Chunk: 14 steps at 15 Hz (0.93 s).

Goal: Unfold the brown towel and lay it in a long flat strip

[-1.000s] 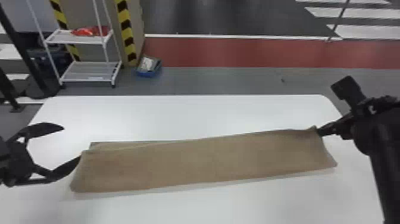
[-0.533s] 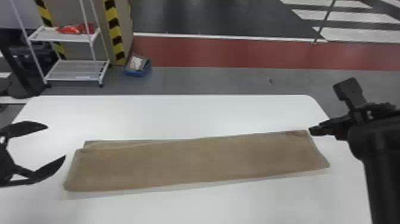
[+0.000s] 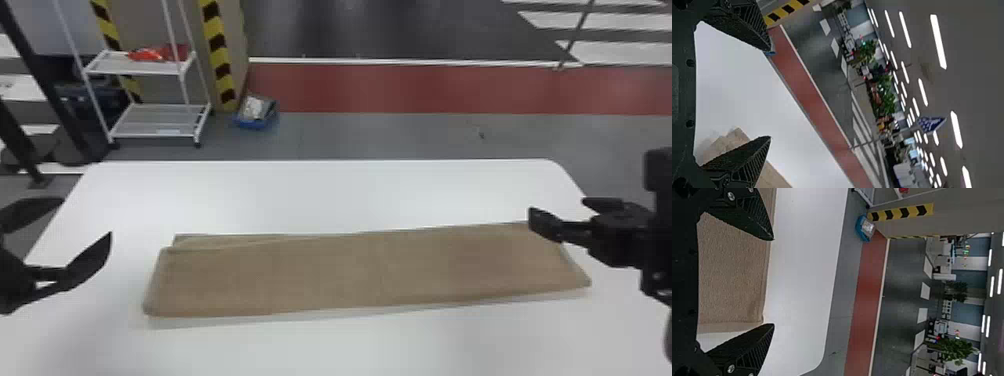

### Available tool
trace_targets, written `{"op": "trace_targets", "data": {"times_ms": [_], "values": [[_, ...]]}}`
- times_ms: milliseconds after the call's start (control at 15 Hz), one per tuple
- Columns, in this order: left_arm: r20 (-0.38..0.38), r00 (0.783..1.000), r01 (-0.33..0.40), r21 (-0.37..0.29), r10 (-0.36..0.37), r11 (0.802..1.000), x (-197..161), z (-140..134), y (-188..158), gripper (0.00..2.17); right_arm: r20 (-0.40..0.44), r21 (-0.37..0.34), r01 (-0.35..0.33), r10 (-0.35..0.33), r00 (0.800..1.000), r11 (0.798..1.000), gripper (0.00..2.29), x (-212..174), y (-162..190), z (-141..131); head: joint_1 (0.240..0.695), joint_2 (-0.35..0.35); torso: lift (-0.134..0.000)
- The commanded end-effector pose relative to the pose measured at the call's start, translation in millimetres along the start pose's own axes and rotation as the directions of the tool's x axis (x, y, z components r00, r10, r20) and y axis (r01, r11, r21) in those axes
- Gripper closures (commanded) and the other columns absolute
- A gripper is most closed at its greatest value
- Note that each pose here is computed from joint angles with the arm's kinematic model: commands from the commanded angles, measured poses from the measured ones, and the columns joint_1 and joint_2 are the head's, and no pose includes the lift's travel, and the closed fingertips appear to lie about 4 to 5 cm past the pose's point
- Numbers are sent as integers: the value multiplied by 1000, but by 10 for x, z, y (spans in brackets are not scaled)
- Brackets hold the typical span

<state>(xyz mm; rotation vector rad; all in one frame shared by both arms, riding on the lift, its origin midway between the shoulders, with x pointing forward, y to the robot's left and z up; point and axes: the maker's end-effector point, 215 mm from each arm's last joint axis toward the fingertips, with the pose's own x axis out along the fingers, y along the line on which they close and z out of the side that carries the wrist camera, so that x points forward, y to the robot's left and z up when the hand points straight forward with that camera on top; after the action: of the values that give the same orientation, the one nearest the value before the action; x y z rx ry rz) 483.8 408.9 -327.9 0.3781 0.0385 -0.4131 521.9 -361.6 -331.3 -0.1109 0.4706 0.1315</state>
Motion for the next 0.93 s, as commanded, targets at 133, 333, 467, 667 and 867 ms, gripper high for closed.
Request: {"op": "trace_targets", "data": {"times_ms": [133,333,467,667,867], "values": [[-49,965,-257,-389,259,885,-286,-131,48,70,152,-138,14,7,988,990,83,-329,996,-19,695,96,-116],[-133,935,-352,-450,328,821,-474,-213,7,70,211,-162,8,27,977,987,83,-387,1559,-144,695,174,-116],[-198,919,-393,-461,340,795,-447,-388,-221,70,296,-162,5,44,954,987,83,-445,1834,-155,695,256,-116],[-237,928,-368,-472,286,801,-373,-486,-681,87,444,-132,3,56,894,991,87,-587,2088,-204,695,288,-116],[-231,909,-413,-401,346,817,-455,-467,-661,90,470,-59,-18,44,882,998,90,-683,2119,-423,695,285,-116]]}}
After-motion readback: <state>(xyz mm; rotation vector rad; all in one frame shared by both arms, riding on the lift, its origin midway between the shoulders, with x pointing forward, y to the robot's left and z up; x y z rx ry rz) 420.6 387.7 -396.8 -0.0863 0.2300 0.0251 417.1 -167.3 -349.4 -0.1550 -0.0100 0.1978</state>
